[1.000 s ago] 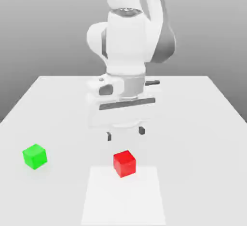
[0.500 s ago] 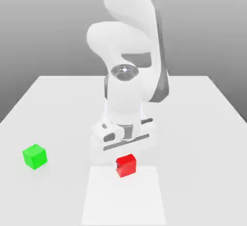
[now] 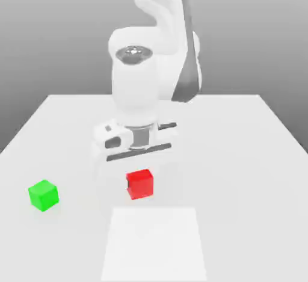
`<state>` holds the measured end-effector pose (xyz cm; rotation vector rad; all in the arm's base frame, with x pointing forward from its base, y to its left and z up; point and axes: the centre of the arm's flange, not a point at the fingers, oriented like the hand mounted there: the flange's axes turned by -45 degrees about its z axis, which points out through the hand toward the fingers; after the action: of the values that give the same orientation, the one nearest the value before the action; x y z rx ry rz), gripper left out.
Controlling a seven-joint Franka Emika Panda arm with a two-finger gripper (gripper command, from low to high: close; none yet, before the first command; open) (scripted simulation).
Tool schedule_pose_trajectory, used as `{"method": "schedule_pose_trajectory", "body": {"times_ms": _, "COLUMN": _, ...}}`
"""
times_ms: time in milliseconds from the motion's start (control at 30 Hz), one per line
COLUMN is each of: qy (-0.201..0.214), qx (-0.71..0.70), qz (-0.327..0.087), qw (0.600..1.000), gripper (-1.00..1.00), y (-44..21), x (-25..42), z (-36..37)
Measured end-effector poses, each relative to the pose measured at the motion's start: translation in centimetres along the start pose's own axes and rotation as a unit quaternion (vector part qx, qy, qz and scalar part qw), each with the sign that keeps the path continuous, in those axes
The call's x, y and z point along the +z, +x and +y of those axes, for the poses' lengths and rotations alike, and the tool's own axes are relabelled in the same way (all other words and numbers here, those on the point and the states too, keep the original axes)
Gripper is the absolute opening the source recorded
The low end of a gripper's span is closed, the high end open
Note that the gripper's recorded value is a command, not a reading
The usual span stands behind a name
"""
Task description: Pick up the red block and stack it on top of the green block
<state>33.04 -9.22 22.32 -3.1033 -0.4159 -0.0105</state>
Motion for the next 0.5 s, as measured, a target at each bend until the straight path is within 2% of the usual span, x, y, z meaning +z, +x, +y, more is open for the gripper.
{"method": "schedule_pose_trajectory", "body": {"times_ms": 267, "qy": -0.004, "qx": 0.164, "qz": -0.002, "qw": 0.986, "gripper": -1.00, "y": -9.2, "x": -2.3, "z": 14.8}}
{"method": "schedule_pose_trajectory", "body": {"times_ms": 467, "qy": -0.004, "qx": 0.184, "qz": -0.003, "qw": 0.983, "gripper": -1.00, "y": -11.0, "x": 2.6, "z": 16.5}}
{"method": "schedule_pose_trajectory", "body": {"times_ms": 500, "qy": -0.004, "qx": 0.185, "qz": -0.003, "qw": 0.983, "gripper": 1.00, "y": -11.0, "x": 3.5, "z": 16.5}}
